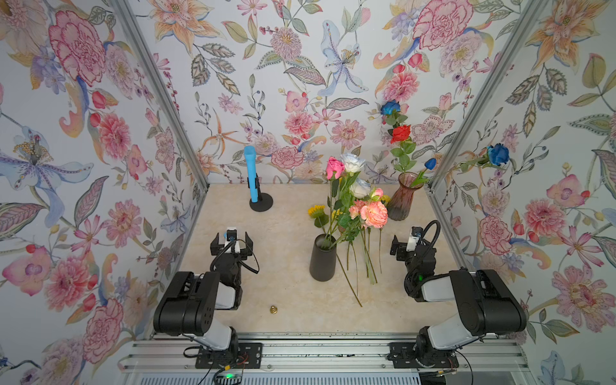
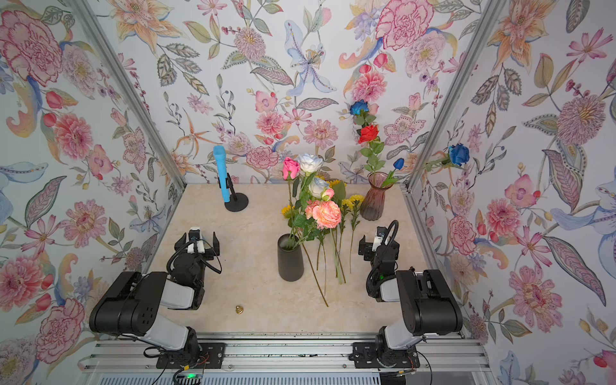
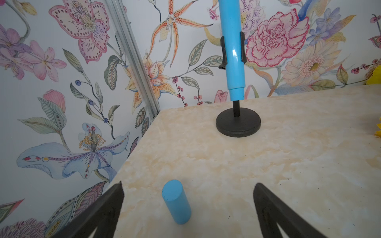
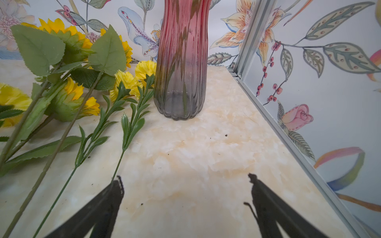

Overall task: Pick out yellow flowers from the vase
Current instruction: Reset both arms

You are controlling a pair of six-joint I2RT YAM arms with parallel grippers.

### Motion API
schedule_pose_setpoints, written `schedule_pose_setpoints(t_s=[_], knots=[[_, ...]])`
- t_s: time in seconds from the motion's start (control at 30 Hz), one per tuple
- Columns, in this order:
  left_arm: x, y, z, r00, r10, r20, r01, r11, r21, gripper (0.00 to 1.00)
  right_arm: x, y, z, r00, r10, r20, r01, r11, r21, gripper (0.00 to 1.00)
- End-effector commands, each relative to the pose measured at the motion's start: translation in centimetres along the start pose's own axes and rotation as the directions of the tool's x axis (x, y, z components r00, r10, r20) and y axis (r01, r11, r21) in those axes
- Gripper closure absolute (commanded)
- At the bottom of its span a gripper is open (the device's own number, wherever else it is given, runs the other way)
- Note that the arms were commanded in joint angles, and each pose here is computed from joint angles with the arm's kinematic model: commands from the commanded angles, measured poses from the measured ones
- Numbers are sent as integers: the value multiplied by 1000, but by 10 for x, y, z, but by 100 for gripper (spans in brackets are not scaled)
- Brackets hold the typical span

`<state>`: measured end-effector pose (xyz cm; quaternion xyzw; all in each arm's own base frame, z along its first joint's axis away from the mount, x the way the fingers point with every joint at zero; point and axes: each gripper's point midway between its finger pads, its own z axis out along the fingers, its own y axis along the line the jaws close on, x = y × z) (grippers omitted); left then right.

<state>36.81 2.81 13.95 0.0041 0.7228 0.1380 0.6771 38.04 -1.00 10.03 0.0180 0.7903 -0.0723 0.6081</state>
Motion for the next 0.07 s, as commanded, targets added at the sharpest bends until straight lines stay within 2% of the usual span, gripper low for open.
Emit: schedule_pose_setpoints(t_s=[0.0,0.03], knots=[[-4,7,1,1000,-20,15,21,999,-28,0,-9,0,1,999,26,34,-26,1000,-13,0],[-5,6,1,1000,-21,16,21,999,-28,0,-9,0,1,999,25,33,-24,1000,-13,0]])
